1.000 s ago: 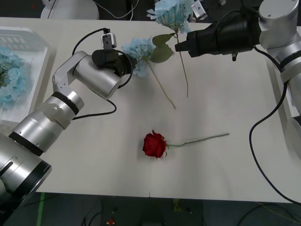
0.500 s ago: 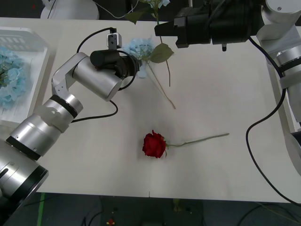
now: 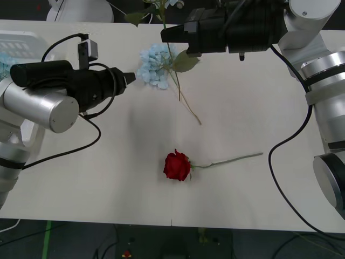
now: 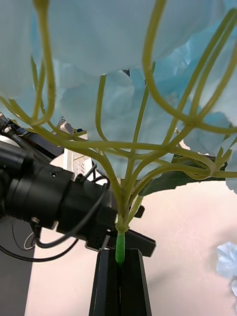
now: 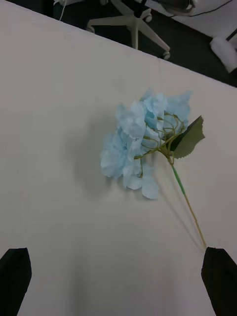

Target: Put the red flowers into the right box and the blue flowers into the left box

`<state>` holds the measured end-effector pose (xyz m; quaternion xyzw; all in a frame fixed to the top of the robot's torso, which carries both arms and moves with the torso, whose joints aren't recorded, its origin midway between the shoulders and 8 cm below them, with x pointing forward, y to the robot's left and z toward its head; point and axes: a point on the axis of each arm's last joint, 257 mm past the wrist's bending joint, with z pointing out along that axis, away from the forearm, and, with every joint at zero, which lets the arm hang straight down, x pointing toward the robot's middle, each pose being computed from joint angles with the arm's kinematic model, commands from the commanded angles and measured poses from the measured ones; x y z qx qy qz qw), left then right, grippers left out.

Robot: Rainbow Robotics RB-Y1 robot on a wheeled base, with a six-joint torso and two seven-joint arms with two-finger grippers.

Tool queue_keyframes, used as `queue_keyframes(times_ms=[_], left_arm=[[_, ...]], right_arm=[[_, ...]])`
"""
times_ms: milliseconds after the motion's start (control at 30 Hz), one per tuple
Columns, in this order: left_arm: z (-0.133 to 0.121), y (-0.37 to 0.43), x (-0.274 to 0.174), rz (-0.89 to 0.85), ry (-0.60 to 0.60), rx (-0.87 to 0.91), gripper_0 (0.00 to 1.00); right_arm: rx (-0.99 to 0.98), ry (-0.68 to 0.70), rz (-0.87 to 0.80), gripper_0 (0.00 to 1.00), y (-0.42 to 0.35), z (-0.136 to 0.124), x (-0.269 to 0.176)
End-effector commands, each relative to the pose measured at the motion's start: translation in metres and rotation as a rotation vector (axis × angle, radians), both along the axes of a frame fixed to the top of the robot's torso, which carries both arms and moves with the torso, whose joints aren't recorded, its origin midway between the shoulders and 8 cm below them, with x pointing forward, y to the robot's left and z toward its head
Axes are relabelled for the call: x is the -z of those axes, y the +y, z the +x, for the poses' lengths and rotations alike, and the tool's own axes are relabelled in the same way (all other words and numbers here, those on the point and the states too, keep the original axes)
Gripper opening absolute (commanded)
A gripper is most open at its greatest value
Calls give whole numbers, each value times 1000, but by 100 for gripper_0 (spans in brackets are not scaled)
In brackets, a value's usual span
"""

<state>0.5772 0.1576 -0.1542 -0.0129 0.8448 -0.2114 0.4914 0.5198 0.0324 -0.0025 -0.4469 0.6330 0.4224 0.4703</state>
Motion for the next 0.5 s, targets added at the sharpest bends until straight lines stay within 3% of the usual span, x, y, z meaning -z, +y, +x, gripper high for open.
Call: queue_keyframes(times_ms=[33,267,500], left_arm=[[-31,14,-26,77,-103,90,100],[-85,-22,-32,49,-173,244,100],[-118,-59,-49,-55,-276,362,100]], right_arm=[[-65,-52,47,0,29,-21,-16],[-89,-43,71,0,45,-29,-17],[-105,-38,89,0,56,-35,-19]])
